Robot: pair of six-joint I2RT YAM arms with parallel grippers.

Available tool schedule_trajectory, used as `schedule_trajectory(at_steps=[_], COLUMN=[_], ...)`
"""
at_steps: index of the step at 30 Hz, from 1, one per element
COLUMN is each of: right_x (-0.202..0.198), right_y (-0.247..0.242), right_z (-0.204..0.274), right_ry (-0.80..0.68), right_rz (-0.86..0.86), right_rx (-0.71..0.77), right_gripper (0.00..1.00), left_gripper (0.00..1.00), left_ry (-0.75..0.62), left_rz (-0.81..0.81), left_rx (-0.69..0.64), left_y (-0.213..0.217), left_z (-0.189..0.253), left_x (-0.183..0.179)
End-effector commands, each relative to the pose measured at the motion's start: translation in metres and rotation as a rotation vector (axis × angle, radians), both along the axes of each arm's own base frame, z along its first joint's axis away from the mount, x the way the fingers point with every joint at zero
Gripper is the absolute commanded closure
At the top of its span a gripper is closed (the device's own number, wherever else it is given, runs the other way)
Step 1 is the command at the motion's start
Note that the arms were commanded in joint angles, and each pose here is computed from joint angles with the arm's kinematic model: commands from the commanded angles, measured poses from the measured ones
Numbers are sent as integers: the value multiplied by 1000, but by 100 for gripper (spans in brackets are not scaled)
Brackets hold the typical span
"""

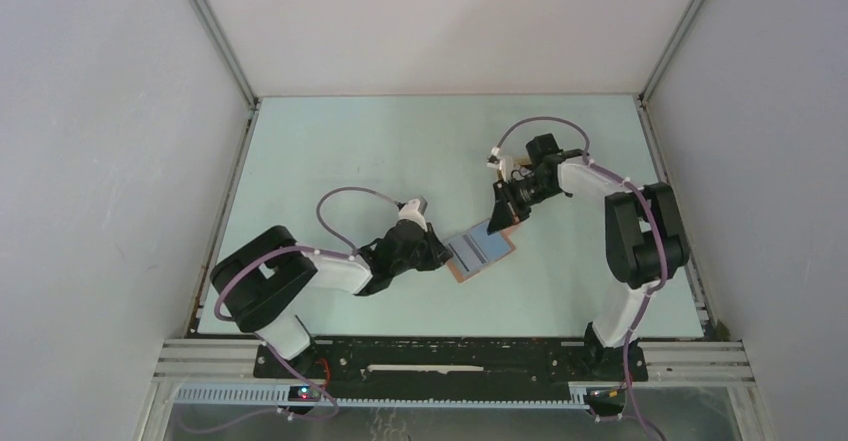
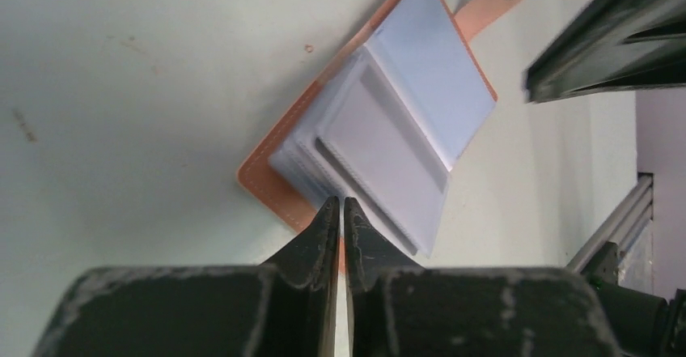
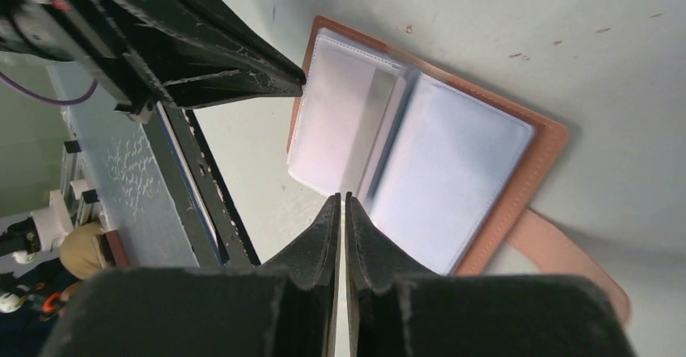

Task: Put the credit cards into the card holder
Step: Turn over the card slot in the card holder, then pick up the credit card from the storage box.

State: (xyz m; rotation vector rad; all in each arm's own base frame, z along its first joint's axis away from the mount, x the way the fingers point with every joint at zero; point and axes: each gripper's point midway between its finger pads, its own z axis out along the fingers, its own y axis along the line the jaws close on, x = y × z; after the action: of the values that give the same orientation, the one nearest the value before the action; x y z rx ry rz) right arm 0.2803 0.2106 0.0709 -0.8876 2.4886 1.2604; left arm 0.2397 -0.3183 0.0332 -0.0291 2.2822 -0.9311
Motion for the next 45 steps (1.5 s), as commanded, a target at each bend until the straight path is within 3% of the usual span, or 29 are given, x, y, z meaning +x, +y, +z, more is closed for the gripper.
schedule_trajectory(at_steps=[1,7,13,16,20,24,26,29,30,33,35,38,45], right_x=[8,-13,-18,-20,-27,-16,6,55,68,97,120,148,176], right_y=[1,35,51,52,59,48,28,-17,-33,-71,-90,-105,-118], right_z=[38,-5,-37,-43,-3,83,112,147,156,173,157,128,63], right_ry=[-122,41,77,69,16,-327,-527,-704,-706,-566,-438,-361,-255], right_rz=[-17,39,44,54,160,212,116,-158,-236,-349,-378,-380,-410], right_rx=[56,-2,-150,-181,-83,-17,-52,-65,-45,88,115,15,-176], right_gripper=[88,92,98,98,96,88,75,20,14,17,22,24,34], left_gripper=[90,83,58,50,38,15,2,0,0,0,0,0,0], left_ry=[-28,-245,-393,-470,-568,-690,-756,-825,-833,-854,-859,-831,-861], left_rz=[63,-19,-9,-16,-61,-116,-122,-139,-154,-212,-236,-194,-210], left_rx=[33,-50,-57,-102,-162,-163,-124,-70,-60,19,89,71,-3], left_y=[15,20,44,48,43,36,35,34,33,28,28,32,30], left_z=[6,69,94,108,133,166,180,199,204,207,198,178,177], left_x=[1,-4,-9,-12,-17,-9,3,28,36,53,59,61,49])
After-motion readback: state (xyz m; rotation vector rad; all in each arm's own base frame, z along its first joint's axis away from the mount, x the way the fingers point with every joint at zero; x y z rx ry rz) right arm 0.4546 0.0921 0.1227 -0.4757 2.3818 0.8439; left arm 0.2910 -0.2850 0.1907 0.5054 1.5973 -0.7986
